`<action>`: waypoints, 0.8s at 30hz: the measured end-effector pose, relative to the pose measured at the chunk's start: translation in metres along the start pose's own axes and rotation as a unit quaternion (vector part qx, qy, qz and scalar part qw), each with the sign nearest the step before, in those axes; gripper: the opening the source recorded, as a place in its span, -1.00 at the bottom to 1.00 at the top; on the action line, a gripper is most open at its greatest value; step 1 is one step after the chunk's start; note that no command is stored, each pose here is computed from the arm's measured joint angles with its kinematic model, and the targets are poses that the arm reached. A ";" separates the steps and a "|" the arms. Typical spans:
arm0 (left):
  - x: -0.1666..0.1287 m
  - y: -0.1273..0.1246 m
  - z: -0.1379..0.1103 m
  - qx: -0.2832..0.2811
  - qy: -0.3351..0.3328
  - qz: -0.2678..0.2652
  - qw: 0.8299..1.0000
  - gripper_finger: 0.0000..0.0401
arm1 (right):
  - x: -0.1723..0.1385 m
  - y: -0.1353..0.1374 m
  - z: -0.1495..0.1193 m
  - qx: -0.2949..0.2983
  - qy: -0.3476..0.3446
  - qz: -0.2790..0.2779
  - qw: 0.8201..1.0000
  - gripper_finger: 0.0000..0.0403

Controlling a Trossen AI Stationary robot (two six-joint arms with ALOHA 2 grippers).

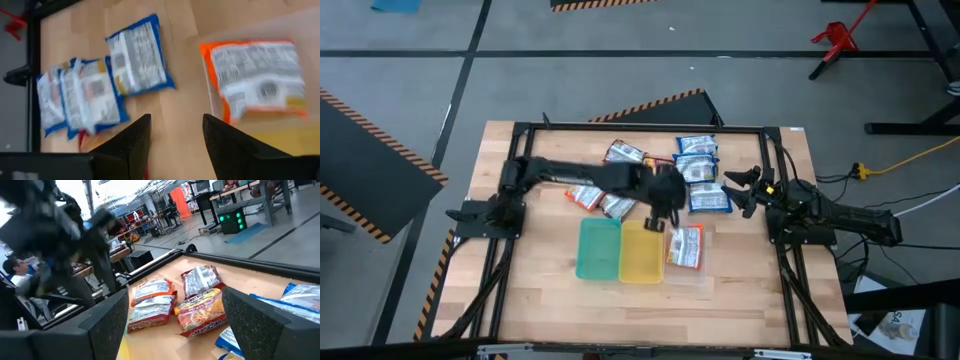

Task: Sort Maruchan noodles
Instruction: Put the middle right red noodle pack into the yellow bin

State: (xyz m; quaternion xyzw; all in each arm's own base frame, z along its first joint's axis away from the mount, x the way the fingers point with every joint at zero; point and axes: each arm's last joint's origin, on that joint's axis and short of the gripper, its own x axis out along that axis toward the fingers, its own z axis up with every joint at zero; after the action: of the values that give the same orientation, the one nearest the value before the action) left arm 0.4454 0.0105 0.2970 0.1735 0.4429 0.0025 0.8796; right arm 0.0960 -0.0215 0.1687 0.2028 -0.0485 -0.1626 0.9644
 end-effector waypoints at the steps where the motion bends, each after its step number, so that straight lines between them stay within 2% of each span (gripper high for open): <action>1: -0.006 0.010 0.001 -0.002 -0.016 0.003 1.000 -0.14 | 0.000 0.000 0.000 -0.002 0.001 0.000 1.000 0.52; 7: -0.038 0.067 -0.030 -0.047 0.023 0.010 0.999 -0.14 | 0.001 0.000 -0.001 -0.003 0.008 0.000 1.000 0.52; 9: -0.038 0.081 -0.038 -0.044 0.037 0.019 0.998 -0.14 | 0.002 0.000 -0.002 -0.004 0.016 0.001 1.000 0.52; 12: -0.033 0.094 -0.056 -0.045 0.081 0.005 0.996 -0.13 | 0.002 0.000 -0.003 -0.005 0.019 -0.001 1.000 0.52; 15: -0.020 0.105 -0.069 -0.077 0.073 -0.009 0.994 -0.12 | 0.002 -0.001 -0.004 -0.006 0.024 0.000 1.000 0.52; 18: -0.005 0.114 -0.076 -0.122 0.025 -0.008 0.992 -0.09 | 0.003 -0.001 -0.005 -0.006 0.029 -0.001 1.000 0.52; 22: 0.004 0.126 -0.083 -0.118 -0.010 0.011 0.993 -0.06 | 0.004 -0.001 -0.006 -0.007 0.034 -0.004 0.999 0.52; 24: 0.011 0.135 -0.087 -0.140 -0.026 0.024 0.989 -0.04 | 0.004 -0.001 -0.006 -0.008 0.036 -0.004 0.999 0.52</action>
State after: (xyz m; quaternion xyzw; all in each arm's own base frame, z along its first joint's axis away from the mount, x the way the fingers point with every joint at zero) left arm 0.4039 0.1654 0.2821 0.0589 0.4106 0.0815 0.9062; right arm 0.1002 -0.0216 0.1630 0.2013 -0.0119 -0.1597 0.9664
